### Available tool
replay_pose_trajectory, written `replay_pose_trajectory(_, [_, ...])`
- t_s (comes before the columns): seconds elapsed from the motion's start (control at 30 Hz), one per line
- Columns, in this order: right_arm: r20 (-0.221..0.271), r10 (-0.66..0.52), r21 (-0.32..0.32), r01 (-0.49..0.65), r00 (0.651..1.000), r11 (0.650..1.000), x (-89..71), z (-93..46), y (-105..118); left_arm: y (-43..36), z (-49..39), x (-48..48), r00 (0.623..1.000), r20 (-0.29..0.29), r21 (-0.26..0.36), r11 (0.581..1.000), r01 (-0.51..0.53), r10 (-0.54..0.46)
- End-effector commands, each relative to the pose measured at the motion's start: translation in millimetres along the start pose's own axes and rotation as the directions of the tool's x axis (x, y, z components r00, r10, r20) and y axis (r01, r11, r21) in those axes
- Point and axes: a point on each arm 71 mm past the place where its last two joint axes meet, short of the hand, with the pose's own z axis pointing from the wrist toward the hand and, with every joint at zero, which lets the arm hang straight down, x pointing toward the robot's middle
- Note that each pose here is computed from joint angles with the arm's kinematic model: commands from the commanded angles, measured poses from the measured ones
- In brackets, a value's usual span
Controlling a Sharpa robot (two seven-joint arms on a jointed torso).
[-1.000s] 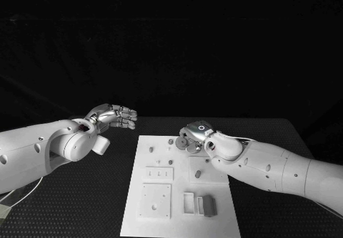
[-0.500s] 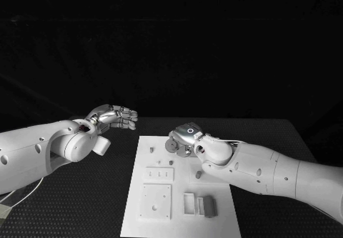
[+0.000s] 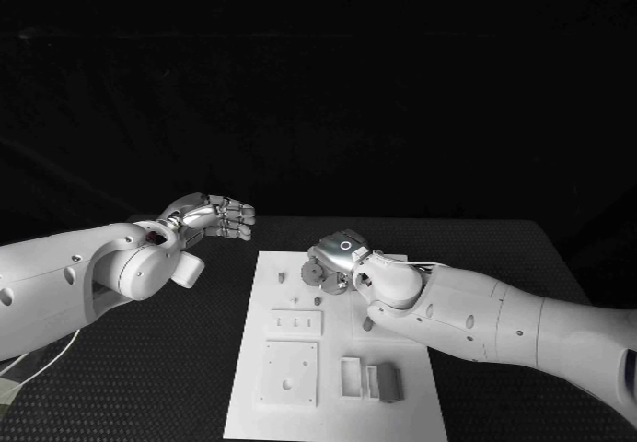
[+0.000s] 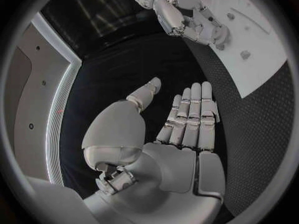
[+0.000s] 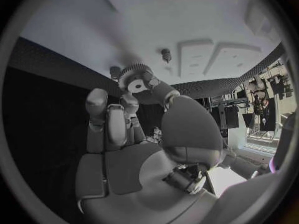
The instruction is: Assemble the parts on the task board
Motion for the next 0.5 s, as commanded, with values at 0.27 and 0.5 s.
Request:
replay_pose_trajectory(0.27, [-0.035, -0.020, 0.019, 0.020, 0.999, 1.000, 8.8, 0.8, -2.7, -2.2, 0.7, 3.2, 1.000, -0.019, 0.013, 1.000, 0.002, -0.001])
replay_pose_trajectory(0.5, [-0.037, -0.022, 0.033, 0.023, 0.999, 0.999, 10.8, 1.1, -5.9, -2.1, 0.4, 2.5, 1.000, -0.016, 0.013, 1.000, 0.001, -0.001])
